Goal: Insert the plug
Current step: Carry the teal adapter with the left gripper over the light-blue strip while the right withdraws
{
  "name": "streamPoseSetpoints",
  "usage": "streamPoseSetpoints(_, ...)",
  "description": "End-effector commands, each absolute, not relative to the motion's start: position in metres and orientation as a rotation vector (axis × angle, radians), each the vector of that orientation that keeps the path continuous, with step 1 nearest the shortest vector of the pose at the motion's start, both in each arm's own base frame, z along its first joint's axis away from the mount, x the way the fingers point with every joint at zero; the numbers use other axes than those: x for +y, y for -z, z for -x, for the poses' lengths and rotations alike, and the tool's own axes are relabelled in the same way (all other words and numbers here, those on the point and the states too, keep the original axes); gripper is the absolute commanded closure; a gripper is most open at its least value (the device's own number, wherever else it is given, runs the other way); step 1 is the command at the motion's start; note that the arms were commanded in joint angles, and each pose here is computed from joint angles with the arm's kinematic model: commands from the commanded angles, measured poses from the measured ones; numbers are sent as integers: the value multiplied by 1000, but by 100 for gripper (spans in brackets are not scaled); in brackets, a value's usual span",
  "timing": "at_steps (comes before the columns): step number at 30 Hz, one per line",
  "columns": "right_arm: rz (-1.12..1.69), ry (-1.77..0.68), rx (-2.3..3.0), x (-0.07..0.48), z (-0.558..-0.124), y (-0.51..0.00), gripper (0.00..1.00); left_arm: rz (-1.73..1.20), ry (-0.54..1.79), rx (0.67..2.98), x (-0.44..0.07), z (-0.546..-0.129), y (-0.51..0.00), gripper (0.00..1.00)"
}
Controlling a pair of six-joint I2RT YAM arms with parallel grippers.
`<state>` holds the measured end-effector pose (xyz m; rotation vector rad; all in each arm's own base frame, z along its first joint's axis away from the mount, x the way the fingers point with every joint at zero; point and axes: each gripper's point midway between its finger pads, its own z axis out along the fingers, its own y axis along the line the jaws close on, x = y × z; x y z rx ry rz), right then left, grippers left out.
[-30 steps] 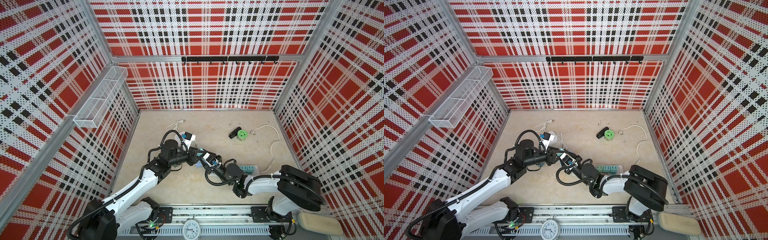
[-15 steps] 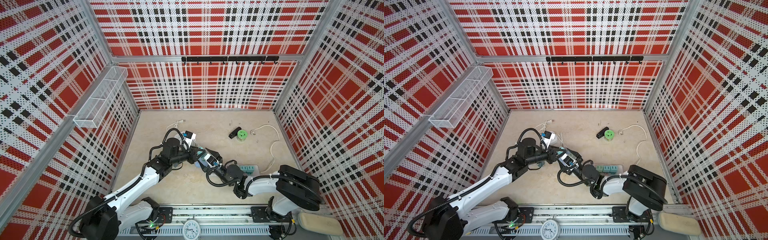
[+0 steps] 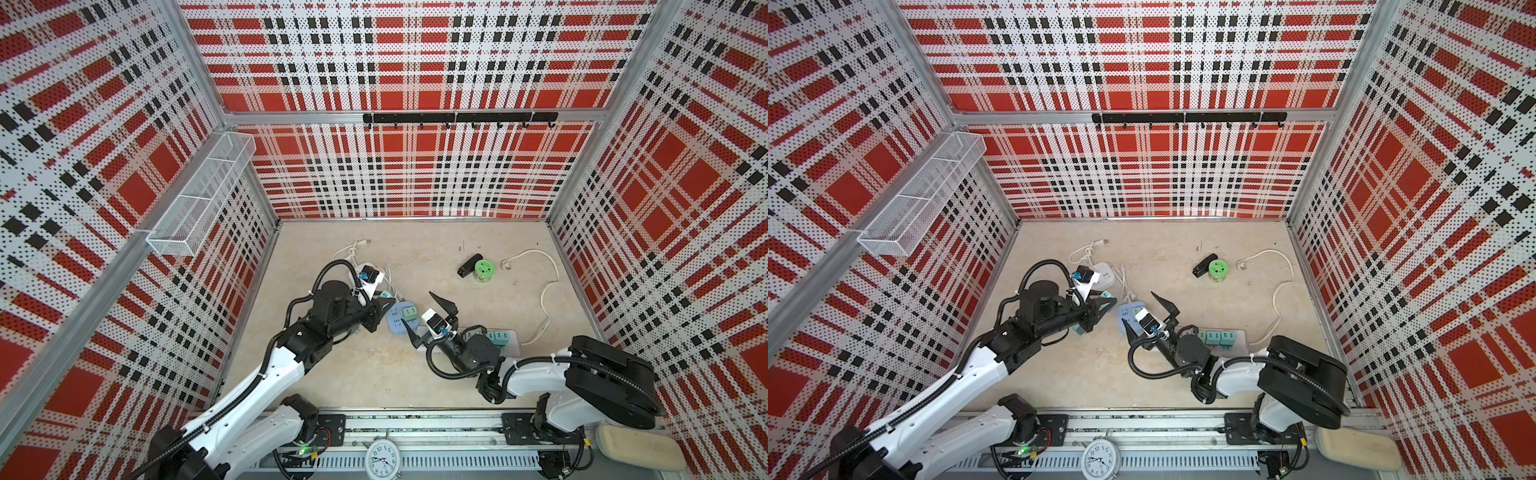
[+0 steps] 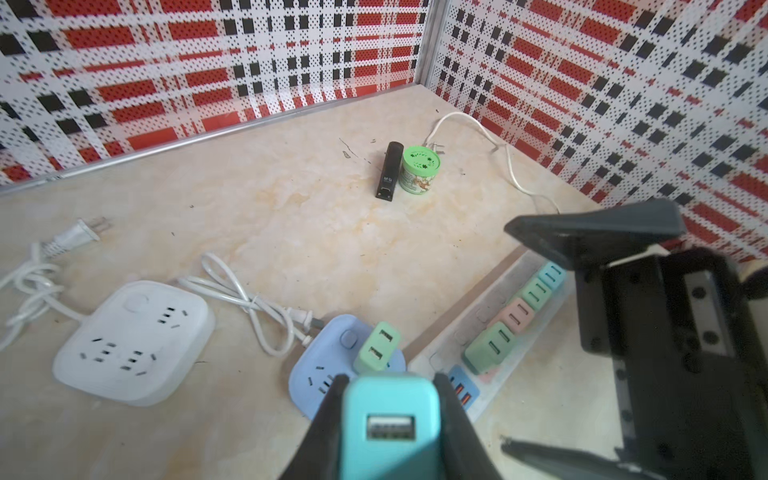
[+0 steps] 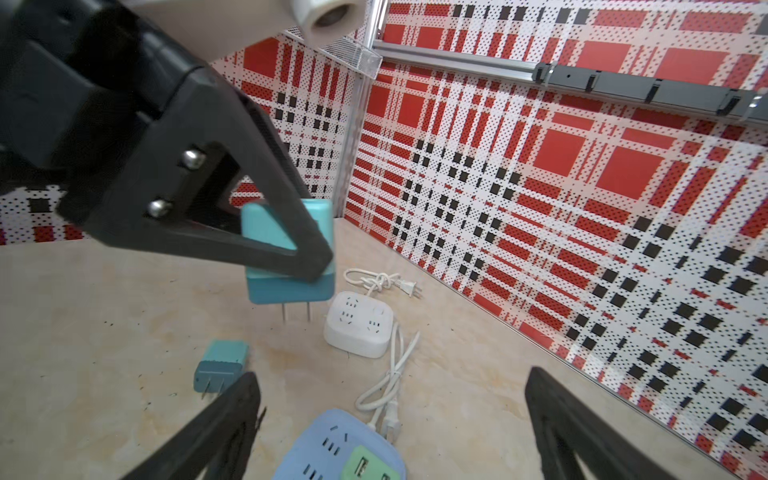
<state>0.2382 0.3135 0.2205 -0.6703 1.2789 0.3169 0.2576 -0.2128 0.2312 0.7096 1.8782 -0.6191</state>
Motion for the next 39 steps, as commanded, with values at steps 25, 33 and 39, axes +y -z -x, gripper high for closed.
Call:
streamPoseSetpoints(25,14,12,1548,117,-298,-220,0,-1222,246,1910,-236,-271,-153,100)
streamPoseSetpoints(33,-74,149,1576,71,-296,-210,0,-1342,203,1930,-244,-284,-128,100)
streamPoseSetpoints(39,-123,79,1599,58,-298,-197,0,-1374,270,1915,-254,-287,-120,100)
